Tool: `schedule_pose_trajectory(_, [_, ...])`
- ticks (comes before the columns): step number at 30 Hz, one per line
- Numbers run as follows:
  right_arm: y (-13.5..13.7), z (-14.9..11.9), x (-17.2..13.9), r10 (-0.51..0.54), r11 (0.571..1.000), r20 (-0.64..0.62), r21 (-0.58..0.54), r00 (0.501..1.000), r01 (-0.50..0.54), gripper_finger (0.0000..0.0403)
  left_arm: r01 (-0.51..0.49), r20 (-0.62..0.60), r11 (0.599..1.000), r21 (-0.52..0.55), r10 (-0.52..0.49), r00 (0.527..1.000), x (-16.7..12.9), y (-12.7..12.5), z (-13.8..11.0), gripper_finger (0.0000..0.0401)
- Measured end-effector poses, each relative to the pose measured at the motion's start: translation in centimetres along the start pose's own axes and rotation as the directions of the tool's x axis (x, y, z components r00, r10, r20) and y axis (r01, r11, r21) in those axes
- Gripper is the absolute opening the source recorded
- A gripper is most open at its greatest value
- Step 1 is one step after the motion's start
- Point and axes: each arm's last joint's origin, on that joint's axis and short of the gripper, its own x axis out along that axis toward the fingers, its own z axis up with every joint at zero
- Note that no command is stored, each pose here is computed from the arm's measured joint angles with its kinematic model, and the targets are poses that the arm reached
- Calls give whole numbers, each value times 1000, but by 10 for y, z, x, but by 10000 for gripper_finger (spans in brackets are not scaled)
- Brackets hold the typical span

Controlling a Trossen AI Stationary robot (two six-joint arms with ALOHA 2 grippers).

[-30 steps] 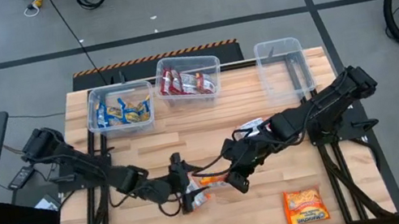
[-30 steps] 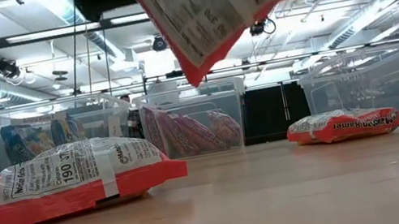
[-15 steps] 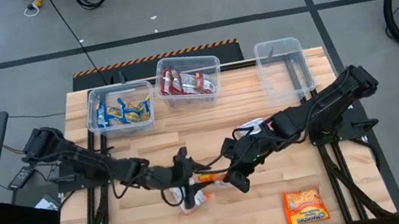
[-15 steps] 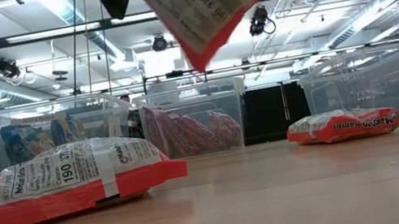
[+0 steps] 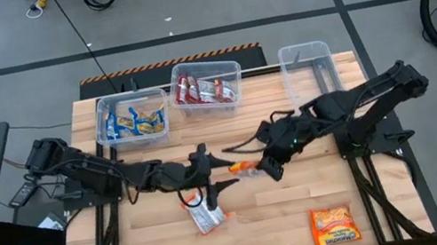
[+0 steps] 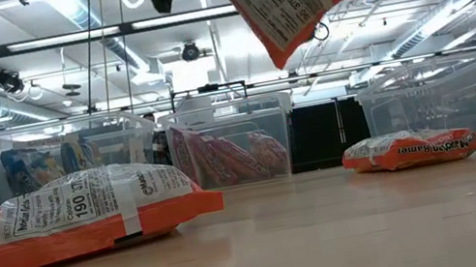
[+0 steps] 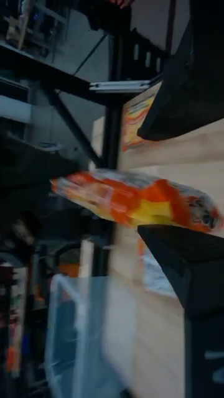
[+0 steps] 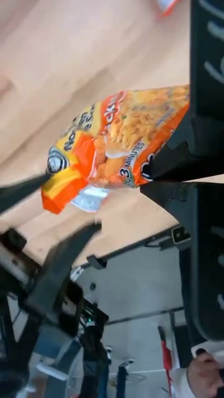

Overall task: Sort Maruchan noodles
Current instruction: Put the bottom left orange noodle pack into the right transparent bin

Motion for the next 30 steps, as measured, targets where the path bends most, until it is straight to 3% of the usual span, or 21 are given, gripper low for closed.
schedule_pose_trajectory(11, [-41,29,-41,-110,992,56,74,992,106,2,-92,20,989,118,90,996,0,56,22,270])
schedule_pose_trajectory(15, [-56,40,-61,-152,981,132,142,980,133,2,-145,7,977,155,145,989,-9,82,33,270])
schedule_pose_trajectory(18, [-68,45,-78,-216,953,202,257,955,161,2,-172,12,973,154,172,985,-17,98,41,270])
schedule_pose_trajectory(23, [-85,39,-109,-397,835,336,518,854,185,2,-218,20,965,146,218,976,-24,116,48,270])
schedule_pose_trajectory(26, [-92,32,-127,-502,745,420,655,756,130,2,-244,13,959,146,244,970,-25,124,48,270])
schedule_pose_trajectory(30, [-98,26,-143,-610,658,508,752,609,32,2,-259,-6,947,188,265,964,-25,129,46,270])
